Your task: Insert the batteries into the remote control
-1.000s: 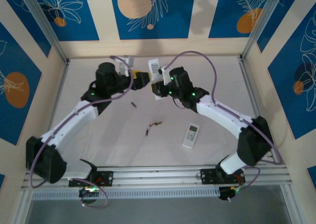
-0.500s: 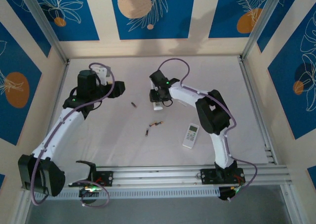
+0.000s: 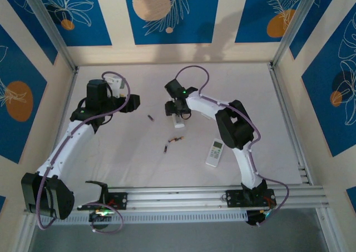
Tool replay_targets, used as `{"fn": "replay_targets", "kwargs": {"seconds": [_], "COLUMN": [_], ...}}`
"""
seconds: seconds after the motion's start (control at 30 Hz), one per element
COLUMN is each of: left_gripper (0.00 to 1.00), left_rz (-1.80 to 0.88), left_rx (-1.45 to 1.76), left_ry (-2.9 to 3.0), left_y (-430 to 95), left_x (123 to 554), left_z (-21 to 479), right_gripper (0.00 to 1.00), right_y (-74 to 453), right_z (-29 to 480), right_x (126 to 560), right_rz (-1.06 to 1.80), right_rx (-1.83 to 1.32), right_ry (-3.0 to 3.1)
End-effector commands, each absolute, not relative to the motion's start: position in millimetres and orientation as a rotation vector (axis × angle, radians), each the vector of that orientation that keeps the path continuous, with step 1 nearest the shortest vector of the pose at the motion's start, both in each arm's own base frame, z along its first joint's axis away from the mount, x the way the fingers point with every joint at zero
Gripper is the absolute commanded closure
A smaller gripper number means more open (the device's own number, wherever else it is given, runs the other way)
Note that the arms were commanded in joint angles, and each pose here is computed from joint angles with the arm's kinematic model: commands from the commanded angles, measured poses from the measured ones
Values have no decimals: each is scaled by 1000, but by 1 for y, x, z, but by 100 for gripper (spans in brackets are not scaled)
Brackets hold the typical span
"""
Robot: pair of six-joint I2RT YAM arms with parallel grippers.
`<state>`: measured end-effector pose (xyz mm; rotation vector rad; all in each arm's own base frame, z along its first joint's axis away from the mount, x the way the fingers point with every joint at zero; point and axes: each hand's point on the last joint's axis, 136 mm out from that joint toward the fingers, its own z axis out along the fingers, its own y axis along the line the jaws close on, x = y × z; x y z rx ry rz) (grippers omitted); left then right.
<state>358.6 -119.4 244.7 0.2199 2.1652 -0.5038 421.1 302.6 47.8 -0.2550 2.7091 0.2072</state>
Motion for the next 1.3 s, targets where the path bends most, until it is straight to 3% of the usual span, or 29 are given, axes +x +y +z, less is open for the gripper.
{"fn": "replay_targets", "kwargs": {"seconds": [0.0, 0.23, 0.37, 0.6, 1.27], "left_gripper": [21, 21, 21, 21, 18], "left_rz": [-441, -391, -383, -417, -478], "left_rx": [210, 97, 79, 89, 114], "left_ry": [2152, 2118, 2123, 2126, 2125], "left_y": [-105, -82, -76, -81, -90], "left_x": [355, 358, 359, 359, 357], "left_z": [248, 255, 252, 251, 250], "right_gripper": [30, 36, 46, 50, 68], "right_y": [309, 394, 406, 431, 436], "right_z": [119, 152, 130, 91, 16], "right_x": [425, 372, 378, 382, 378], "right_rz": [302, 732, 663, 557, 378], "right_rx": [-266, -693, -775, -909, -1002], "right_ry": [2596, 2475, 2501, 2486, 2548]}}
